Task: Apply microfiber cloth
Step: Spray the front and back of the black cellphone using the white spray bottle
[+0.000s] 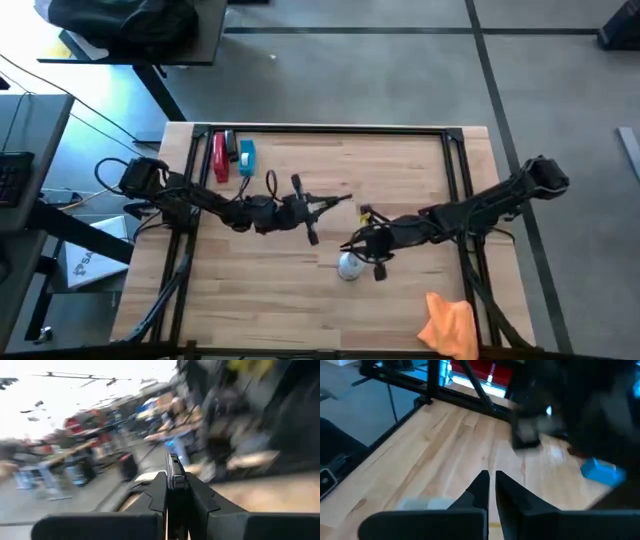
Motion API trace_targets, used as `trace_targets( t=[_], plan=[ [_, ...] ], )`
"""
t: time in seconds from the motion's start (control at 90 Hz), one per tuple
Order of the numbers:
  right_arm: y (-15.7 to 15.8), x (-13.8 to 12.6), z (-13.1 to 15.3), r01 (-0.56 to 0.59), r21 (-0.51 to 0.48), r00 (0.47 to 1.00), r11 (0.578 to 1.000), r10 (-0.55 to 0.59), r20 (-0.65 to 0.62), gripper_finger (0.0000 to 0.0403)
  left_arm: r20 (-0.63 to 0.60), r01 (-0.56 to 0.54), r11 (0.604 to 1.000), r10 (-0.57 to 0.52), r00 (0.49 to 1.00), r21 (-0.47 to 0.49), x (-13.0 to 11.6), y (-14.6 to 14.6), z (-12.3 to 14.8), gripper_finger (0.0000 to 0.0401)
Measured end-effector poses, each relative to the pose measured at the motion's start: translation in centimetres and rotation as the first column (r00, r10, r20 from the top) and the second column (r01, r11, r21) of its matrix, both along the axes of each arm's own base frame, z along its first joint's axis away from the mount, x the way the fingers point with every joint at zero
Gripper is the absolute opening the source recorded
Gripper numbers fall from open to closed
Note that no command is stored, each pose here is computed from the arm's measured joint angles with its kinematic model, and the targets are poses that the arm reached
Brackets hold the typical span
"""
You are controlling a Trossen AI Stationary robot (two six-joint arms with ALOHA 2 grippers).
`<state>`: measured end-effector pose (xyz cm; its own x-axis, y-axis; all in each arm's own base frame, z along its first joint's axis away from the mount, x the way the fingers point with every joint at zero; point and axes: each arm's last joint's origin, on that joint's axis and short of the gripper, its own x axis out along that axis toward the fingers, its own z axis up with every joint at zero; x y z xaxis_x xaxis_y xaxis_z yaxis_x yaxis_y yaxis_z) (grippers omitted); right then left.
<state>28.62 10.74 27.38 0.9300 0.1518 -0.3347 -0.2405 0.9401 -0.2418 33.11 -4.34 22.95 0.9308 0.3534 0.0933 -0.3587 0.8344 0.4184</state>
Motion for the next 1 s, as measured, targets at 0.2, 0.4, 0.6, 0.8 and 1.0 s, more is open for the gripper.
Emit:
trace_targets(
  t=[0.2,0.4,0.6,0.8,1.0],
  plan=[
    [0.9,0.1,2.6,-0.024,-0.001,1.0,1.0,0.024,-0.006,0.0,-0.183,-0.055,0.906,0.143,0.973,0.419,0.3,1.4,-0.9,0.0015],
    [0.5,0.0,3.2,-0.04,-0.016,0.996,0.999,0.039,-0.078,0.0,-0.365,0.09,0.68,0.272,0.89,0.728,1.1,2.3,-3.2,0.0015],
    [-2.6,1.1,3.2,-0.17,0.094,0.979,0.981,0.179,-0.099,0.0,-0.375,-0.037,0.619,0.521,0.767,0.785,0.7,2.1,-3.6,0.0015],
    [-6.3,0.5,2.6,-0.098,0.14,0.96,0.985,0.131,-0.249,0.0,-0.403,-0.012,0.661,0.472,0.784,0.75,-0.9,-1.4,-5.2,0.0015],
    [-6.4,-1.7,3.2,0.007,0.274,0.904,0.962,0.11,-0.413,0.0,-0.425,-0.015,0.629,0.544,0.723,0.778,-3.1,-3.6,-6.8,0.0015]
  ],
)
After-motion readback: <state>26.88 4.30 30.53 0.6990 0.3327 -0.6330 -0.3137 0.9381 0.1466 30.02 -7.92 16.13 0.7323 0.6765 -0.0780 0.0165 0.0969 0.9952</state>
